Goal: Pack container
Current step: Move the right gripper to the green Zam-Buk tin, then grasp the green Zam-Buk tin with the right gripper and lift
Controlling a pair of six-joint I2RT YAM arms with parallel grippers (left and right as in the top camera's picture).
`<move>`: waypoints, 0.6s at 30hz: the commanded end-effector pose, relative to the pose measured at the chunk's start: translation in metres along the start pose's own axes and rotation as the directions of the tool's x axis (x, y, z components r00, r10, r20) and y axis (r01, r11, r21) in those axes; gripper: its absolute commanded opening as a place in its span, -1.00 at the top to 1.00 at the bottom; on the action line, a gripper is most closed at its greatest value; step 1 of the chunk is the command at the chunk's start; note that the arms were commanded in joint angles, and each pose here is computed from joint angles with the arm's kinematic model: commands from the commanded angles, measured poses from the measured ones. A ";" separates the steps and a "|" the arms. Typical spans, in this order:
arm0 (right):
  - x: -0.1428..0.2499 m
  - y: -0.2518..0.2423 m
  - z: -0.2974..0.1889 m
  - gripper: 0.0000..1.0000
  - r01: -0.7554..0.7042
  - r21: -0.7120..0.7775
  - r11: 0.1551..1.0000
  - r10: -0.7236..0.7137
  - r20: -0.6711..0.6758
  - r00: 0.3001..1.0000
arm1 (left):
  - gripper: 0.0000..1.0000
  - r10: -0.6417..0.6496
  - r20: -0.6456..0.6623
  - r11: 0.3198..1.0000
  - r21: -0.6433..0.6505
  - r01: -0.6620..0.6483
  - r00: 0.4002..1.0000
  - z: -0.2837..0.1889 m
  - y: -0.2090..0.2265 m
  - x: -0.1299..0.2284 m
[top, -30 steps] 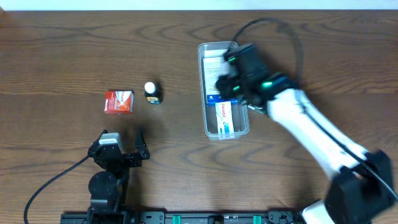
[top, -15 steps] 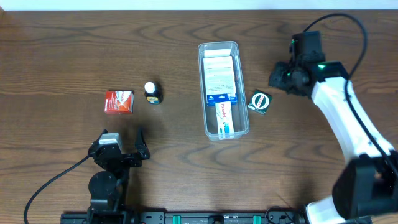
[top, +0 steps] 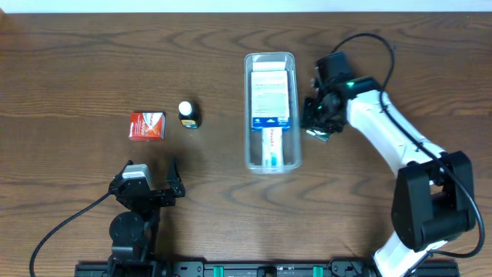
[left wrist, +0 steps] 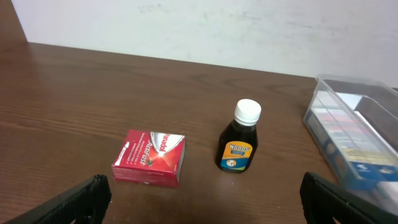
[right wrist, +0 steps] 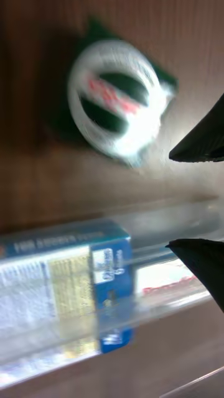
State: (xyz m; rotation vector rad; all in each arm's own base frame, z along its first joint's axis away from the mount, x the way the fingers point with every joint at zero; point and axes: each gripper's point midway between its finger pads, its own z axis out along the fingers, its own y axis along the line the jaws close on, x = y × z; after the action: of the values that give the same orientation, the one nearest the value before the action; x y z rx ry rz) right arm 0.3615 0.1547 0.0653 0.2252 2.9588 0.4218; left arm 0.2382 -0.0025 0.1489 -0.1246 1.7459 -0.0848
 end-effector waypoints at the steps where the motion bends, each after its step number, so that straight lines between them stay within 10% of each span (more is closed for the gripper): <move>1: 0.007 0.010 0.000 0.20 0.039 0.011 0.999 -0.039 -0.001 0.999 | -0.96 0.017 -0.035 1.000 0.006 -0.016 0.999 0.003 0.000 0.015; 10: -0.025 -0.045 -0.010 -0.68 -0.038 0.251 0.967 0.000 0.147 0.989 | -0.96 0.017 -0.035 1.000 0.006 -0.016 0.999 0.003 0.000 0.015; 18: -0.041 -0.052 -0.006 -0.90 -0.064 0.256 0.965 0.013 0.198 0.980 | -0.96 0.017 -0.035 1.000 0.006 -0.016 0.999 0.003 0.000 0.015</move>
State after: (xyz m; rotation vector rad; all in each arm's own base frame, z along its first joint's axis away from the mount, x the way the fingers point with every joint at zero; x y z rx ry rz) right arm 0.3892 0.1059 0.0652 0.3135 2.8279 0.0639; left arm 0.2382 -0.0026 0.1489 -0.1243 1.7460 -0.0852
